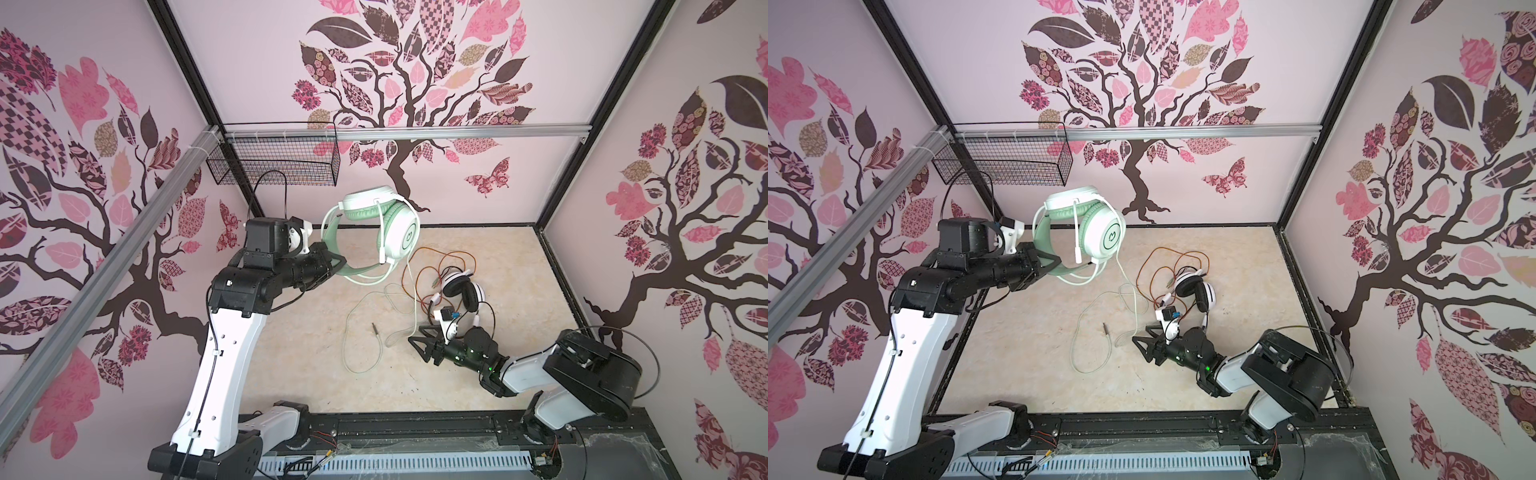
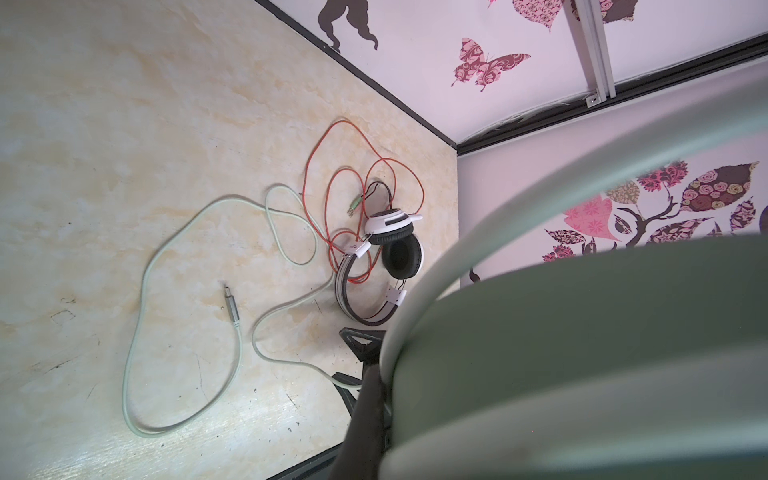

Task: Wrap the headphones

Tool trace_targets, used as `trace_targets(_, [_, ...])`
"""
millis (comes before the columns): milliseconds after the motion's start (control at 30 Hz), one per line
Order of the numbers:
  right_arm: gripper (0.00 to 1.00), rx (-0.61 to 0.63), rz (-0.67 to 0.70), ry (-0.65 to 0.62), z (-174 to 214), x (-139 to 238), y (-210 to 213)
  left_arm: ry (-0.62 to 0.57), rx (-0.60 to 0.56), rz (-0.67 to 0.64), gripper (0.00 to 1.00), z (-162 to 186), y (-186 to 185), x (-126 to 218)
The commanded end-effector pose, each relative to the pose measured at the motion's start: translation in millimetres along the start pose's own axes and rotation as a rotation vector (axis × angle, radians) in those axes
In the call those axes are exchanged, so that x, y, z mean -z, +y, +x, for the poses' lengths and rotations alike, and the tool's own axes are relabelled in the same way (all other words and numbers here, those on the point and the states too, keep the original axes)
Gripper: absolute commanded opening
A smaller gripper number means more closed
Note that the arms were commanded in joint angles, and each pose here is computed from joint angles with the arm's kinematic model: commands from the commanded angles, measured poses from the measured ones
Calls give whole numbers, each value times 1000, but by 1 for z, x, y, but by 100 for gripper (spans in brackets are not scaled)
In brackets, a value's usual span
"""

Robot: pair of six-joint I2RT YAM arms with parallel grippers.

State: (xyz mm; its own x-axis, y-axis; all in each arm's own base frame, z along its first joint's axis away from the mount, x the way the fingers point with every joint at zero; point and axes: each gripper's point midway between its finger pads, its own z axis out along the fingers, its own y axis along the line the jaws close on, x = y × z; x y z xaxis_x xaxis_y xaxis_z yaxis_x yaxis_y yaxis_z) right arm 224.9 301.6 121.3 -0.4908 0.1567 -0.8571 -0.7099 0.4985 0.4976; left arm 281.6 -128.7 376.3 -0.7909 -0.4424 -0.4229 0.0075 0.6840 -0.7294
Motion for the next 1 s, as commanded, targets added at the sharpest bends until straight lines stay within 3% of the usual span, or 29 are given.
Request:
trace_targets(0, [68,38,-106,-96,-24,-10,24,-62,-56,108,0,-15,-32,17])
trace_targets(433, [67,63,-110,-53,-5,-15,25,-47,-53,118,0,-21,-32,11])
trace_targets(767, [57,41,-148,-93,-15,-38,30,-41,-42,119,0,-21,-30,8])
trace_targets(867, [52,34,-159,-100,-16,-43,31,-38,-39,123,0,-19,-29,8])
trace_targets(967, [35,27,-171,-107,-15,-45,31,-34,-34,118,0,-17,-26,6])
